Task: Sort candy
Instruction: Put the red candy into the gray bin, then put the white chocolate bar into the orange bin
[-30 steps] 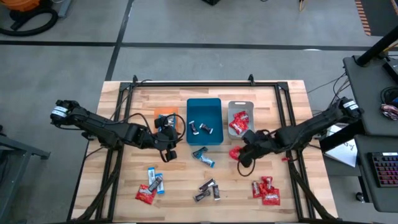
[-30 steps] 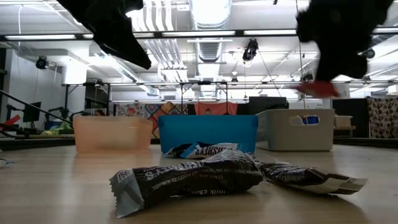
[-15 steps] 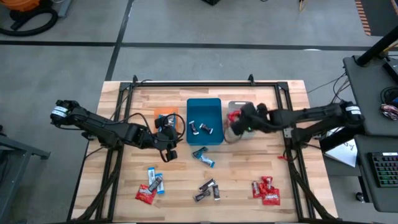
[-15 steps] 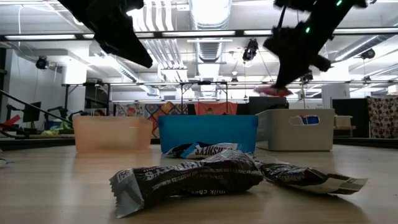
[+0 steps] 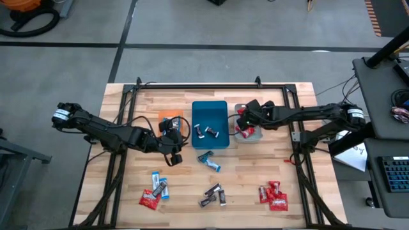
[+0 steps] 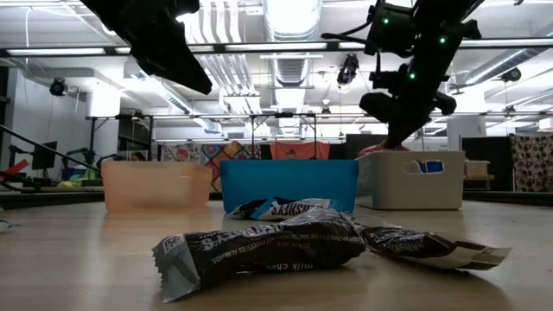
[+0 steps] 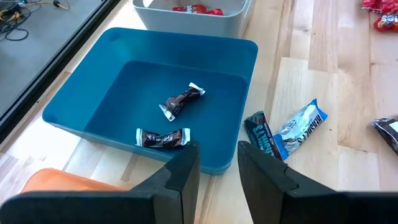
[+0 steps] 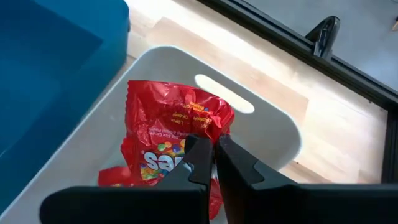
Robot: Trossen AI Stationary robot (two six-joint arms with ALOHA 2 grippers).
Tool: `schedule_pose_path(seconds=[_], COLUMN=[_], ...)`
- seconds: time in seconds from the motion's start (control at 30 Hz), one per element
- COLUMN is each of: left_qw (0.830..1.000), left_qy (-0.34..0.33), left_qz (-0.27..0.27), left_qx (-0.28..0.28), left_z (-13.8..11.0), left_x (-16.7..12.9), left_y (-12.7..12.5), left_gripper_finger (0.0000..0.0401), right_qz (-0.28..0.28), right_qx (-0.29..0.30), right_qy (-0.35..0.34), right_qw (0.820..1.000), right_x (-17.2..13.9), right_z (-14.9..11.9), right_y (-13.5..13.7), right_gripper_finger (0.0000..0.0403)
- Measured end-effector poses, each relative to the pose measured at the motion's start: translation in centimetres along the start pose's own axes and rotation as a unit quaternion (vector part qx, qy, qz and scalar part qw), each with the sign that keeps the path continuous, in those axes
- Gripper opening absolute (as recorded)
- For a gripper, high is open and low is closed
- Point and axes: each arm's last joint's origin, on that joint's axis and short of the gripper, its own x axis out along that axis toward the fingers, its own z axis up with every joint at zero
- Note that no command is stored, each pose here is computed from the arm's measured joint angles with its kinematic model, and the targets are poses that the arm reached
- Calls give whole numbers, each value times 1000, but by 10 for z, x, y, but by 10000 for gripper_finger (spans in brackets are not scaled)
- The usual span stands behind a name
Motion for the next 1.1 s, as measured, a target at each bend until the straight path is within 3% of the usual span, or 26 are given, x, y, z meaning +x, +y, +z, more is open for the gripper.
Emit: schedule_pose_path(seconds=[0.2, 0.6, 0.8, 0.93, 1.1], left_qw=[1000, 999, 998, 995, 993], left_qy=[1, 19, 41, 48, 48], left_qz=[-15, -26, -35, -66, -81], left_qx=[-2, 20, 31, 50, 68], left_z=[0, -7, -9, -5, -1], left_x=[0, 23, 34, 37, 40], left_y=[-1, -16, -24, -36, -52], left_gripper_finger=[93, 93, 93, 93, 93], right_qz=[-2, -10, 0, 50, 154], right_qx=[-1, 13, 15, -2, -82], right_qy=[-1, -2, -2, 9, 18], right_qw=[1000, 1000, 1000, 999, 984], right_x=[5, 8, 4, -7, -33], right_z=[0, 5, 5, 8, 6], right_y=[4, -3, -4, 1, 18], right_gripper_finger=[18, 112, 130, 131, 132])
